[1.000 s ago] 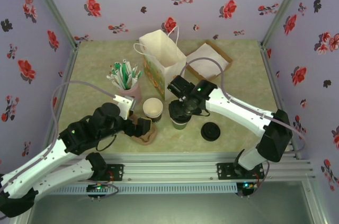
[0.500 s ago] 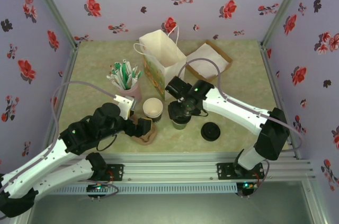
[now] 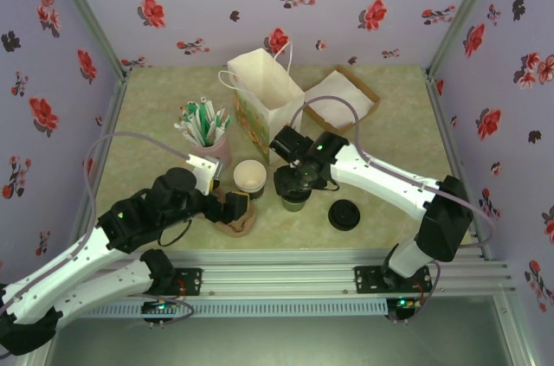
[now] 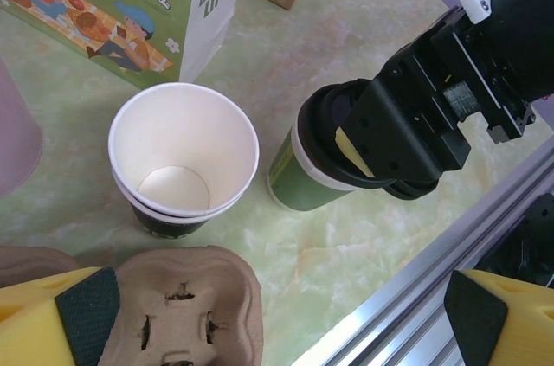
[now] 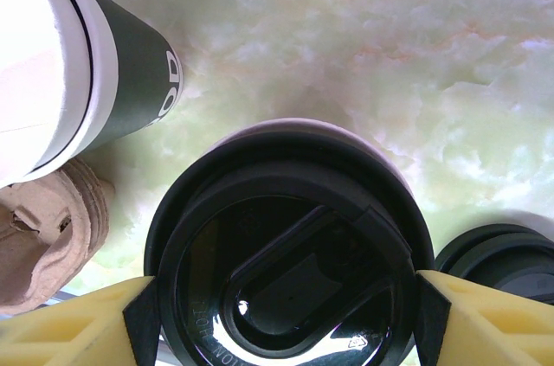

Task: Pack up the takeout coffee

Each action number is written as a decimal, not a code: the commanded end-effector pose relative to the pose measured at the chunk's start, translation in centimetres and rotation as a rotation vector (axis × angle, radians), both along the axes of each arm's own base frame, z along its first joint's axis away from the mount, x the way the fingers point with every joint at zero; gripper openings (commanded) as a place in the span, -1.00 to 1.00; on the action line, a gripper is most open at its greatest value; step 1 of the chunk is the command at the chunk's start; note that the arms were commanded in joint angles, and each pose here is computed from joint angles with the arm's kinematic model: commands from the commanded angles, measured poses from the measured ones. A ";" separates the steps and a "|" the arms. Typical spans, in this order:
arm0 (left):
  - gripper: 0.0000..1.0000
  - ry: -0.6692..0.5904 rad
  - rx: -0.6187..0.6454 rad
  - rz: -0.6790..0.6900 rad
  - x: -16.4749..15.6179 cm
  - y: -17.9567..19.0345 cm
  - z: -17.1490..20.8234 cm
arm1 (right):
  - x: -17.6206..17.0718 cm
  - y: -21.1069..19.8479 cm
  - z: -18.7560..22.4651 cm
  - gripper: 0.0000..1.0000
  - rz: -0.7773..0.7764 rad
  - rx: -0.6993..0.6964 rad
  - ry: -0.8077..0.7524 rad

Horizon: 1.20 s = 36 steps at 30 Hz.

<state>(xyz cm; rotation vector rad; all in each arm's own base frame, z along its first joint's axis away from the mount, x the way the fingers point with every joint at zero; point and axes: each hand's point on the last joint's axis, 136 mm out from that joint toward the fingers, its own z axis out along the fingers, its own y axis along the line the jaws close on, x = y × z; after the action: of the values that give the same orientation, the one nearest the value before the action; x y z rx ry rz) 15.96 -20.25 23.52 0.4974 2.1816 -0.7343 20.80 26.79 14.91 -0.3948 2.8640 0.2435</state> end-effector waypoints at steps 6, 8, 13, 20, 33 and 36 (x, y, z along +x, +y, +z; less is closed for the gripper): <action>0.98 0.011 -0.013 0.007 0.1 -0.1 -0.3 | 0.0 -0.1 -1.0 0.47 0.005 -0.029 -0.005; 0.99 0.010 -0.015 0.007 0.2 -0.1 -0.3 | 0.0 0.0 -1.1 0.47 0.006 -0.027 -0.002; 0.99 0.009 -0.014 0.005 0.1 -0.1 -0.2 | 0.1 0.2 -1.5 0.47 0.005 -0.025 0.002; 0.98 0.013 -0.013 0.007 0.1 -0.1 -0.4 | 0.0 0.1 -1.8 0.46 0.006 -0.035 0.009; 0.98 0.010 -0.014 0.006 0.2 -0.2 -0.3 | 0.2 -0.6 -0.5 0.46 -0.006 -0.046 -0.024; 0.99 0.010 -0.013 0.005 0.2 -0.2 -0.3 | 0.2 -0.7 -0.2 0.46 -0.008 -0.051 -0.035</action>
<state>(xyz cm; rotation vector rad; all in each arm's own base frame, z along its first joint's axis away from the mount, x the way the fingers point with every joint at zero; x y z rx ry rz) 15.97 -20.27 23.43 0.4939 2.1834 -0.7359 21.23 27.05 14.30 -0.3941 2.8508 0.2234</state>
